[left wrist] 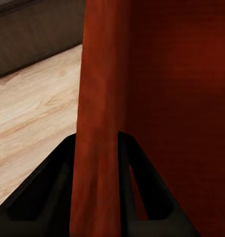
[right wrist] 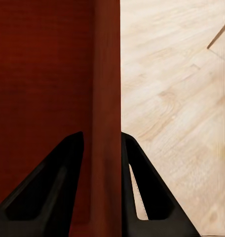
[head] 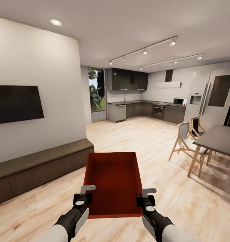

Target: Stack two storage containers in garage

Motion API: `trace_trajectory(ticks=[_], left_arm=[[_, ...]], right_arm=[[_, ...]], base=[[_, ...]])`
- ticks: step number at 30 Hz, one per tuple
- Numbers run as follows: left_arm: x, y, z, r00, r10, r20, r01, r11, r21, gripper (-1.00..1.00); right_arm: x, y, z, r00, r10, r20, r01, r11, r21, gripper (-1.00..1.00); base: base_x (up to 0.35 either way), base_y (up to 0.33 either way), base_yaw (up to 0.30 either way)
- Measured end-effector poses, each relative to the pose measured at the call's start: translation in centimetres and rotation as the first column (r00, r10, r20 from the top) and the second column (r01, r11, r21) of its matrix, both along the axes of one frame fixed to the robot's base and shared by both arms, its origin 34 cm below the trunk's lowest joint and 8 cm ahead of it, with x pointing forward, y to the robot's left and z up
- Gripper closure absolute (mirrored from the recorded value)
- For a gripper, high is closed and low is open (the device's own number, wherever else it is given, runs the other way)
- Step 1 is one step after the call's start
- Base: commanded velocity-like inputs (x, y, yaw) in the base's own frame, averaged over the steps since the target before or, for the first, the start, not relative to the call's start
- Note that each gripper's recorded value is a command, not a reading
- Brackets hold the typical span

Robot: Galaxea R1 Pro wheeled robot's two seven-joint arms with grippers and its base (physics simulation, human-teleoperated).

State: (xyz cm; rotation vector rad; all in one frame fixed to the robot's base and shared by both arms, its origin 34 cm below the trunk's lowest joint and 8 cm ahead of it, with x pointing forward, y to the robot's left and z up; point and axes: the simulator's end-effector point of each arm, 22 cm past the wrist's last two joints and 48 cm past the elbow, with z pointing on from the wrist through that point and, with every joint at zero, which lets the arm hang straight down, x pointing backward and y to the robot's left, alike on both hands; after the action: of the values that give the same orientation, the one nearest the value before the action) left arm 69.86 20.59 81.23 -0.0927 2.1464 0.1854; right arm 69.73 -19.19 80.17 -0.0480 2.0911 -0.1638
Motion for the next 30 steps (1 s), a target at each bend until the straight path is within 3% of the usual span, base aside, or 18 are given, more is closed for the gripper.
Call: trace_trajectory(ticks=[30], left_arm=[[-0.01,0.00,0.02,1.000,0.000,0.000,0.000,1.000,0.000,1.00]], right_arm=[[-0.02,0.00,0.02,1.000,0.000,0.000,0.000,1.000,0.000,1.00]], base=[[0.000,0.000,-0.283]])
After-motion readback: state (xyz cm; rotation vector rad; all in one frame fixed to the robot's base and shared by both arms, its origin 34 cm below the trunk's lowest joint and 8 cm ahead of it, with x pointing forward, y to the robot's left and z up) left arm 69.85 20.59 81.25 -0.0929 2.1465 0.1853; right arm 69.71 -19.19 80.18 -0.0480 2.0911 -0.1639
